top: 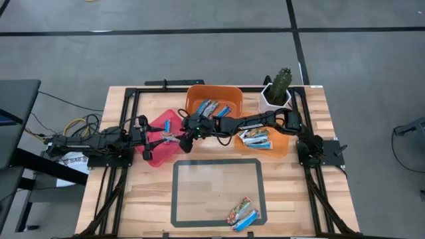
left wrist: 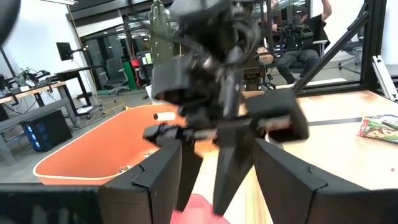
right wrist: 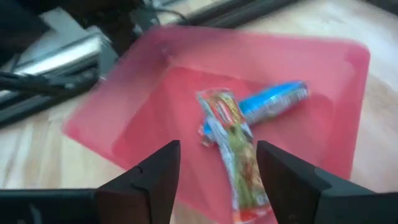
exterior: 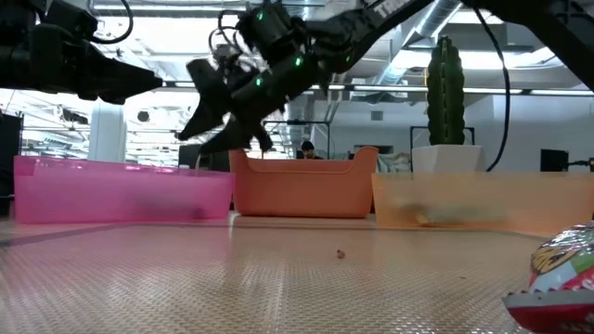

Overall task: Pick and place Granola Bars by type
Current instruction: Put the top red granola bar into the red bin

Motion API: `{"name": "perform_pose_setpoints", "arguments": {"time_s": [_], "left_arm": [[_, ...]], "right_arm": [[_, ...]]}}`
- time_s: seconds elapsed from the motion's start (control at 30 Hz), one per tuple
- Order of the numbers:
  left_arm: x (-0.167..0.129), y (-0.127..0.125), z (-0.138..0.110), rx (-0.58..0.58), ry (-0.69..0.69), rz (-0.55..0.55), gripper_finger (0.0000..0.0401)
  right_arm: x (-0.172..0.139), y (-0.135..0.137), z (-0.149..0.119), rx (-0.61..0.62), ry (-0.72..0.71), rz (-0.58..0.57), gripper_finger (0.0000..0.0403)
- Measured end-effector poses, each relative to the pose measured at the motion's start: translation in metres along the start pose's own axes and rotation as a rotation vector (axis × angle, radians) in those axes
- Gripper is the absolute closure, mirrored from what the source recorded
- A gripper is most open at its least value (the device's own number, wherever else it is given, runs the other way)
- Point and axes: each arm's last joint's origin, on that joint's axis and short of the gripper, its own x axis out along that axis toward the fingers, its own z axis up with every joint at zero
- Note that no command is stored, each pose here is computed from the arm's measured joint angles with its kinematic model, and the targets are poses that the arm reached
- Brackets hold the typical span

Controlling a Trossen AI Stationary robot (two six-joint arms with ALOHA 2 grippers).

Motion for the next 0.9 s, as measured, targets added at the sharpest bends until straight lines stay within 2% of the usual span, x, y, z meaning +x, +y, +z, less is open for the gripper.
{"name": "perform_pose_setpoints", "arguments": {"time_s": [0.2,0.33,0.67,0.9], "left_arm": [[0.0,0.0,0.0,0.0,0.001,0.0,0.0208],[0.0,0.0,0.0,0.0,0.001,0.0,0.0208],[0.0,0.0,0.0,0.0,0.001,0.0,0.0208],[0.0,0.0,0.0,0.0,0.001,0.0,0.0208]], "right_arm": [[-0.028,0.021,0.01,-0.091,0.026,0.02,0.021],[-0.051,0.036,-0.001,-0.174,0.087,0.036,0.0215],[-0.117,0.074,-0.052,-0.4,0.204,0.14,0.022],[-0.151,0.094,-0.091,-0.48,0.306,0.207,0.0223]]}}
